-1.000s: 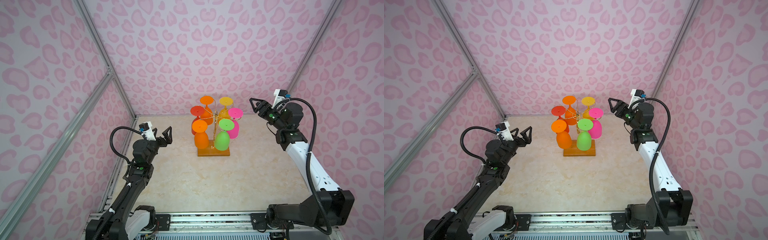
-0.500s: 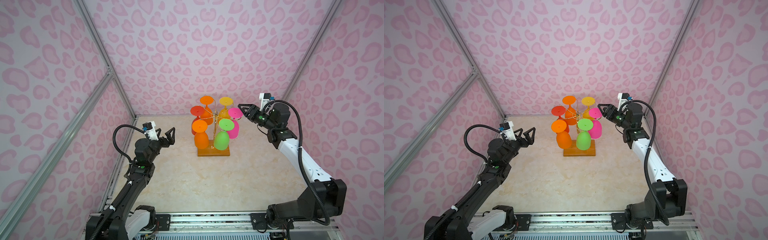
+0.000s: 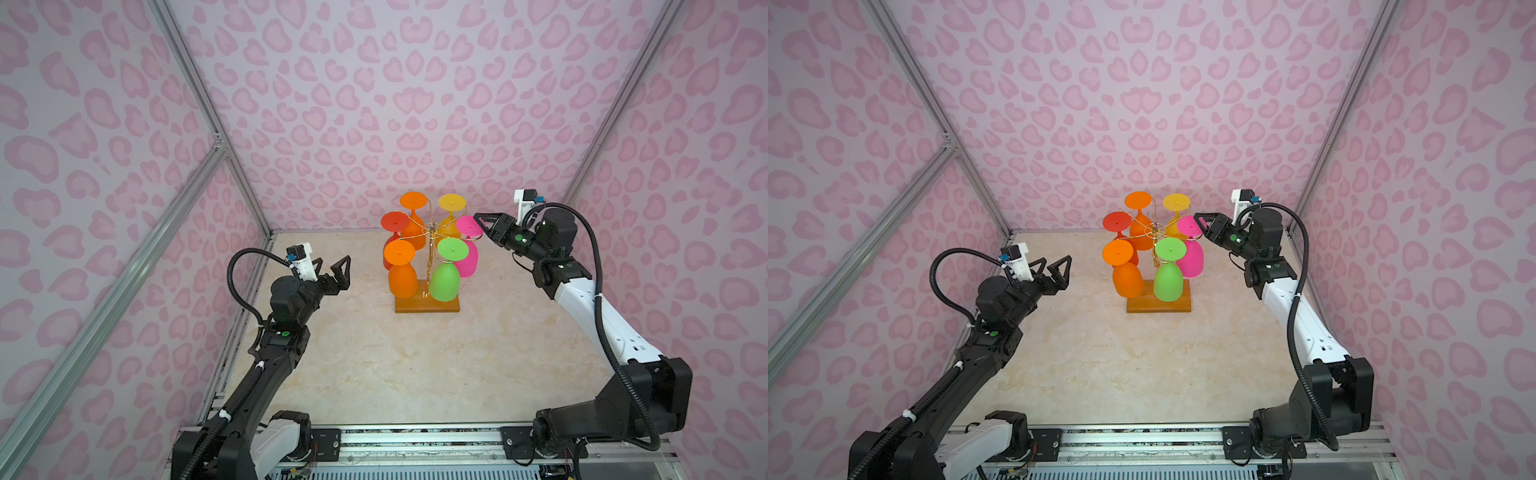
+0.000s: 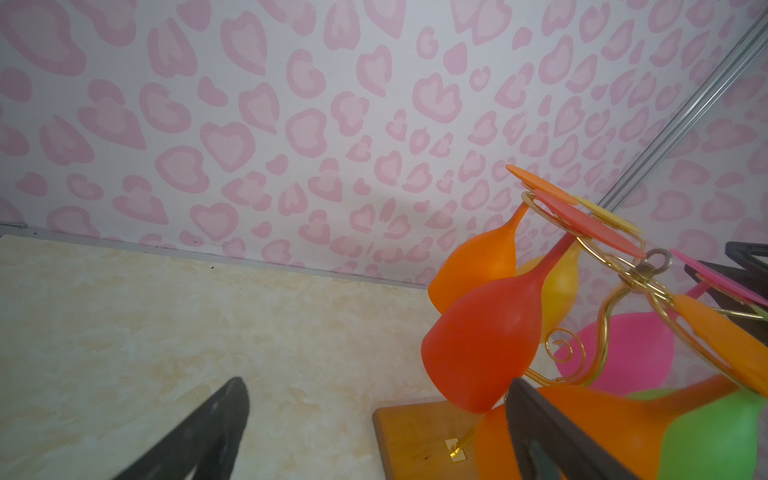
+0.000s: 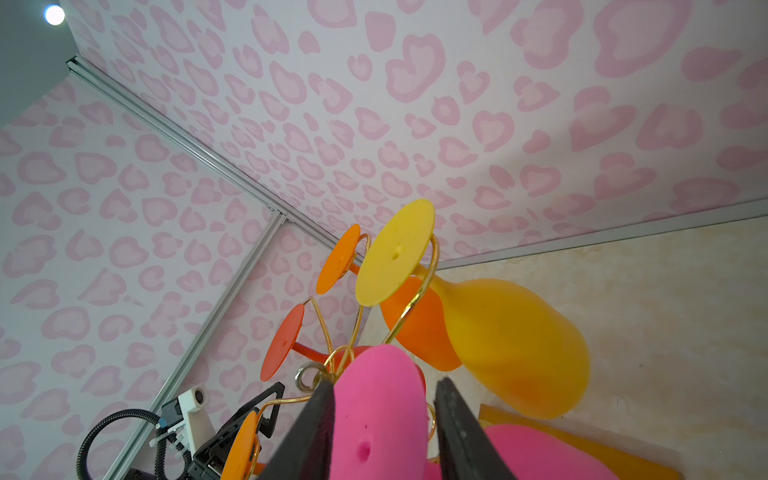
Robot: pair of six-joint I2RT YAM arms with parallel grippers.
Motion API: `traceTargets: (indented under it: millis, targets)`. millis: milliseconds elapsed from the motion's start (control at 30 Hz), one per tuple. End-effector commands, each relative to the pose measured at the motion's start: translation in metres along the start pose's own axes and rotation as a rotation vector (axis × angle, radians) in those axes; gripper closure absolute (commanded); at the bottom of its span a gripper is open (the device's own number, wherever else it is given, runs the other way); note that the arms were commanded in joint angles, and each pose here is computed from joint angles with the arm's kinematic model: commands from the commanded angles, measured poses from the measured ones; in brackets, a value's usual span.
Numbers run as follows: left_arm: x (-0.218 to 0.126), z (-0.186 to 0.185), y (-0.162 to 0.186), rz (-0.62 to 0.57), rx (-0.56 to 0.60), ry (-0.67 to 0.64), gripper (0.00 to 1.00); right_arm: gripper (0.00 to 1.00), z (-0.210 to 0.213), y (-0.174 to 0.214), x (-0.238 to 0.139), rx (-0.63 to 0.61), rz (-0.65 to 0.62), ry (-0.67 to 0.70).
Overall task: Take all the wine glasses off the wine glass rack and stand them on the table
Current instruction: 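Raise both arms toward the rack, right gripper reaching the magenta glass, then close the right gripper on the magenta glass's foot on the rack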
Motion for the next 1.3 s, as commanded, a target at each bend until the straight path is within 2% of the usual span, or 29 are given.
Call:
traceTargets:
  millis: [0,333,867,1067,1133,1267]
  targets:
    - [0.0012,-0.0002,-0.0054,-0.019,0.012,-0.002,0.02,0.62,0.0005,0.0028,-0.0012,0.001,0.015,-0.010]
    - [0.0026,0.0006,-0.0009,-0.005,0.005,-0.002,0.02,0.74,0.0049,0.0042,-0.0074,-0.009,0.004,-0.005]
    - [0.0028,0.0012,0.0021,0.005,0.000,-0.004,0.02,0.86,-0.0009,0.0071,-0.0060,0.001,0.023,0.015]
    - [0.0024,0.0013,0.0020,0.007,0.003,-0.007,0.02,0.95,0.0022,0.0044,-0.0067,0.026,0.023,-0.015]
    - [0.0025,0.0014,0.0016,0.007,0.004,-0.009,0.02,1.00,0.0032,0.0035,-0.0075,0.039,0.025,-0.032]
    - [0.0028,0.0014,0.0013,0.009,0.004,-0.009,0.02,1.00,0.0064,0.0008,-0.0100,0.066,0.026,-0.071]
Point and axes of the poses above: each gripper's point midway between its finger pads, its own x axis out along the fingers, its own z axis along the line the jaws close on, y = z × x, the point moved 10 cm from there along -x, back along the fingers, and after that the axes turned 14 degrees about x, right-handed, at the moved point
